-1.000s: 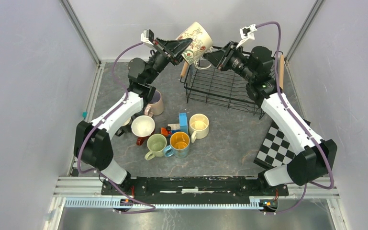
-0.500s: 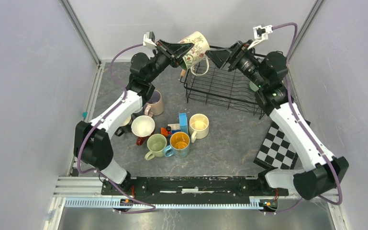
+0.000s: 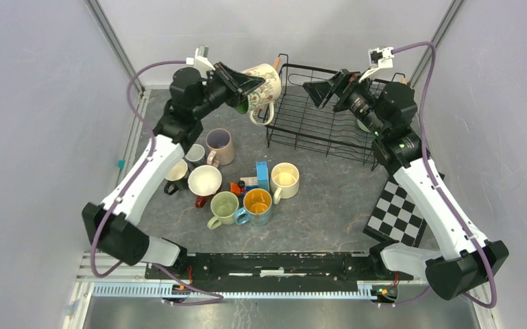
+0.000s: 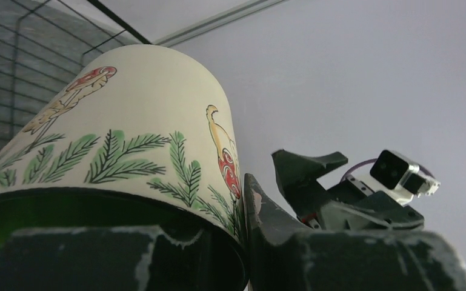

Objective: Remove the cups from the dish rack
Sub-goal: Place the cup at the center of the board, then unload the cup from the dish rack.

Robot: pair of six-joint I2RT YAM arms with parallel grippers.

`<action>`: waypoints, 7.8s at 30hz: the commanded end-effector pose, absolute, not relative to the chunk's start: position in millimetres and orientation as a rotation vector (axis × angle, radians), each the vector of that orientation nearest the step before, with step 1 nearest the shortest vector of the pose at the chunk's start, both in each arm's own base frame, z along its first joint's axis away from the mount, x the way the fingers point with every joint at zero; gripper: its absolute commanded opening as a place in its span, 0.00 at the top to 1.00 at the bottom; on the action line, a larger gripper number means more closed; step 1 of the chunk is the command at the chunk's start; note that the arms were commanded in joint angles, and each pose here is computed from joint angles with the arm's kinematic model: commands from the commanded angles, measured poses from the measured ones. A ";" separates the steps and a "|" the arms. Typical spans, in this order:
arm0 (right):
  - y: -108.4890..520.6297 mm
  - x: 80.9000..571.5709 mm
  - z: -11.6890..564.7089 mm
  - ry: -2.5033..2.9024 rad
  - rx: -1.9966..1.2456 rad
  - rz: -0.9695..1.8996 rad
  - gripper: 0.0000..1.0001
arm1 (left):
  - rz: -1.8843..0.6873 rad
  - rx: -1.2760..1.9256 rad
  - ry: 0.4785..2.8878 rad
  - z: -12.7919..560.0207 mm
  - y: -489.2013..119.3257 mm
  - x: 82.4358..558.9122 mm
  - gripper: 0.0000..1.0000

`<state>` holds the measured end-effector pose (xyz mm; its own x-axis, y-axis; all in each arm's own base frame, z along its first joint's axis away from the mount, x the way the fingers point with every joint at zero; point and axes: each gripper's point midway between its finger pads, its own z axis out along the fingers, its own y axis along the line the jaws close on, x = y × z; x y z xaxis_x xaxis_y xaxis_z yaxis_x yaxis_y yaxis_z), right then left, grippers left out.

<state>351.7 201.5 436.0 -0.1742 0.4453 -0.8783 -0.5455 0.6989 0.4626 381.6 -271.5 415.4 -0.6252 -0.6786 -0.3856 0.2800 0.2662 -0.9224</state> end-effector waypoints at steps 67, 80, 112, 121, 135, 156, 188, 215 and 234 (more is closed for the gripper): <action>212.0 383.4 342.1 1.779 -0.241 0.698 0.02 | -0.062 -1.315 2.365 110.5 -30.8 208.3 0.98; 214.6 386.5 339.3 1.786 -0.259 0.697 0.02 | -0.030 -1.360 2.352 88.8 -27.6 219.1 0.98; 219.8 388.0 334.7 1.795 -0.271 0.716 0.02 | -0.016 -1.164 2.302 144.0 -15.1 228.4 0.32; 217.4 391.2 336.2 1.804 -0.249 0.690 0.02 | -0.213 -0.903 2.255 213.5 -35.7 248.5 0.00; 197.1 400.9 327.6 1.876 -0.184 0.543 0.02 | -0.479 -0.281 2.207 307.6 -128.2 277.5 0.00; 84.4 455.8 275.7 2.046 0.107 0.103 0.02 | -0.871 0.435 2.109 335.3 -276.3 266.0 0.00; -16.3 548.9 167.0 2.218 0.308 -0.331 0.02 | -1.007 0.506 2.089 318.2 -288.5 246.7 0.00; -46.8 557.7 119.5 2.284 0.385 -0.394 0.02 | -1.010 0.512 2.110 305.9 -288.9 245.6 0.00; -13.3 564.2 104.7 2.331 0.366 -0.085 0.02 | -1.026 0.514 2.116 302.6 -291.5 244.7 0.00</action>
